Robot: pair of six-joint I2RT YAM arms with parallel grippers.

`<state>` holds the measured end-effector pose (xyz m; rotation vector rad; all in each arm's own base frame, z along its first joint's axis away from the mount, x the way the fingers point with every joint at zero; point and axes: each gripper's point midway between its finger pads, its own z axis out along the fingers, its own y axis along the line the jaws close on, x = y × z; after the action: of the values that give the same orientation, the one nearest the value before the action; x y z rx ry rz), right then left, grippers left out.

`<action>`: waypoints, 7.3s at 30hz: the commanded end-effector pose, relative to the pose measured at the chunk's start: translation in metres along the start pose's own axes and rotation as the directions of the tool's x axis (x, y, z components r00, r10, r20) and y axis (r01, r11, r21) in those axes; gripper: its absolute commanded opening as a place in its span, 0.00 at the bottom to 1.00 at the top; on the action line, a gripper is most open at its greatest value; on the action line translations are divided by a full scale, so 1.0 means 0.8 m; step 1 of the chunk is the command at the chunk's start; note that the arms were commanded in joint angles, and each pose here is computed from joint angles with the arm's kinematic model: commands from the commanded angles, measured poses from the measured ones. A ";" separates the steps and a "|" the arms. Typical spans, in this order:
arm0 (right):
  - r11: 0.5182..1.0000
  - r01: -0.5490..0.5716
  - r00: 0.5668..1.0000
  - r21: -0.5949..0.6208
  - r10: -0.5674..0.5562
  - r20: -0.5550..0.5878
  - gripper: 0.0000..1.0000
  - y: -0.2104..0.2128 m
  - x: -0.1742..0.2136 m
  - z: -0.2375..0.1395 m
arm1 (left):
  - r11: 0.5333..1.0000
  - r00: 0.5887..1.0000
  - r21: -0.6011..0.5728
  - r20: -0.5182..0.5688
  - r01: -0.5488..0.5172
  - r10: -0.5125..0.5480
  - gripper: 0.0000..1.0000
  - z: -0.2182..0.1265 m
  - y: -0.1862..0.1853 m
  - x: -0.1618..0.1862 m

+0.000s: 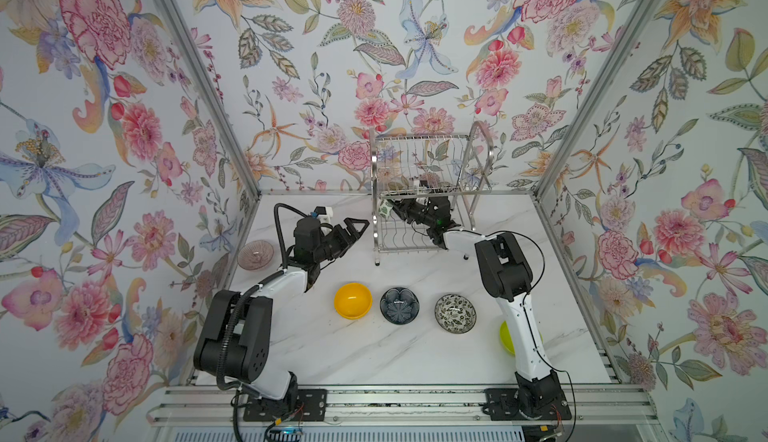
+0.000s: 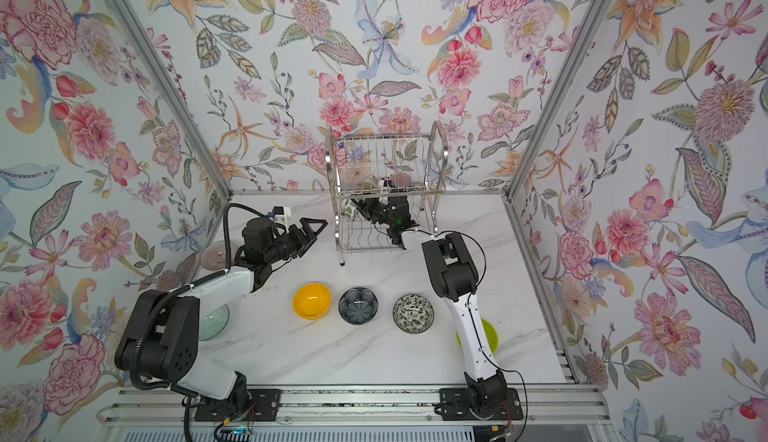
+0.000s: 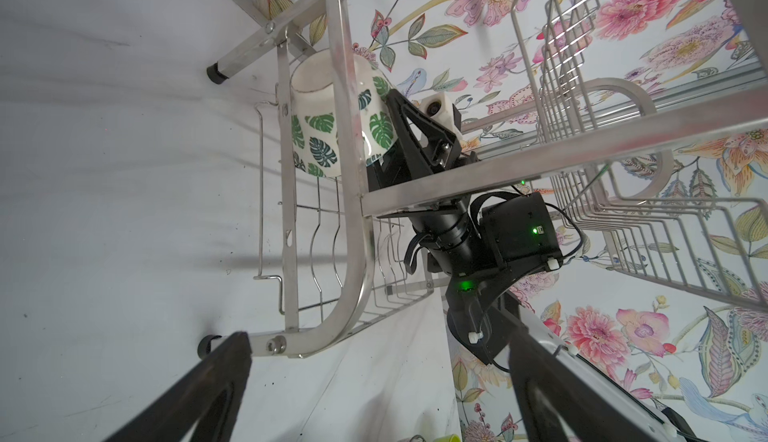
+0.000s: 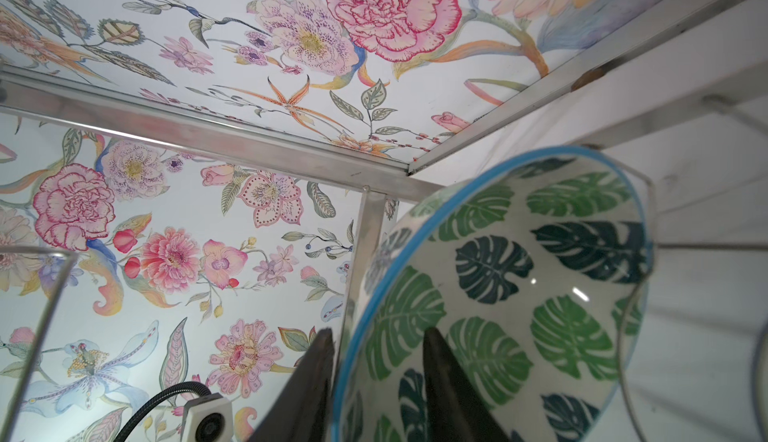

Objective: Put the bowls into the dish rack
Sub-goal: 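Lower the leaf bowl upright into the rack slots with the right gripper, then open the right gripper and draw it back from the rack, then lower the left gripper onto the yellow bowl rim while the right arm shifts, then lift the yellow bowl with the left gripper while the right gripper approaches, then grasp the yellow bowl rim with the right gripper beside the left gripper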

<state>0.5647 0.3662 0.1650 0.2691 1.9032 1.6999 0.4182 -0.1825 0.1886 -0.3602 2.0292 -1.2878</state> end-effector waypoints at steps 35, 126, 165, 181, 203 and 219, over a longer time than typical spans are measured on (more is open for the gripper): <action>0.988 0.043 0.999 -0.146 -0.039 0.031 0.29 0.045 -0.021 0.002 | 1.000 1.000 0.017 0.010 -0.004 0.004 0.99 -0.011 -0.008 0.004; 0.310 0.666 0.661 0.679 -0.667 -0.344 0.99 0.045 0.189 -0.232 | 0.784 0.984 -0.595 -0.122 -0.177 0.130 0.34 -0.155 0.152 0.176; 0.672 0.082 0.932 0.736 -0.313 0.182 0.98 0.064 0.094 -0.342 | 0.643 0.728 -0.631 0.175 -0.433 0.663 0.00 -0.099 -0.048 0.055; 0.878 -0.362 0.852 0.314 0.175 0.493 0.99 0.146 0.061 -0.382 | 0.430 0.402 -0.691 0.216 -0.581 0.890 0.00 0.017 -0.153 0.106; 0.786 -0.617 0.654 -0.033 0.535 0.535 0.83 0.148 0.061 -0.337 | 0.396 0.309 -0.634 0.250 -0.664 0.918 0.00 0.089 -0.174 0.140; 0.756 -0.650 0.629 -0.072 0.589 0.508 0.59 0.156 0.041 -0.288 | 0.390 0.291 -0.612 0.260 -0.688 0.921 0.00 0.089 -0.175 0.156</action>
<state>0.3805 0.2038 0.2642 1.4531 1.6330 1.6147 0.3640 -0.3586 0.2345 0.1883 1.5194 0.0163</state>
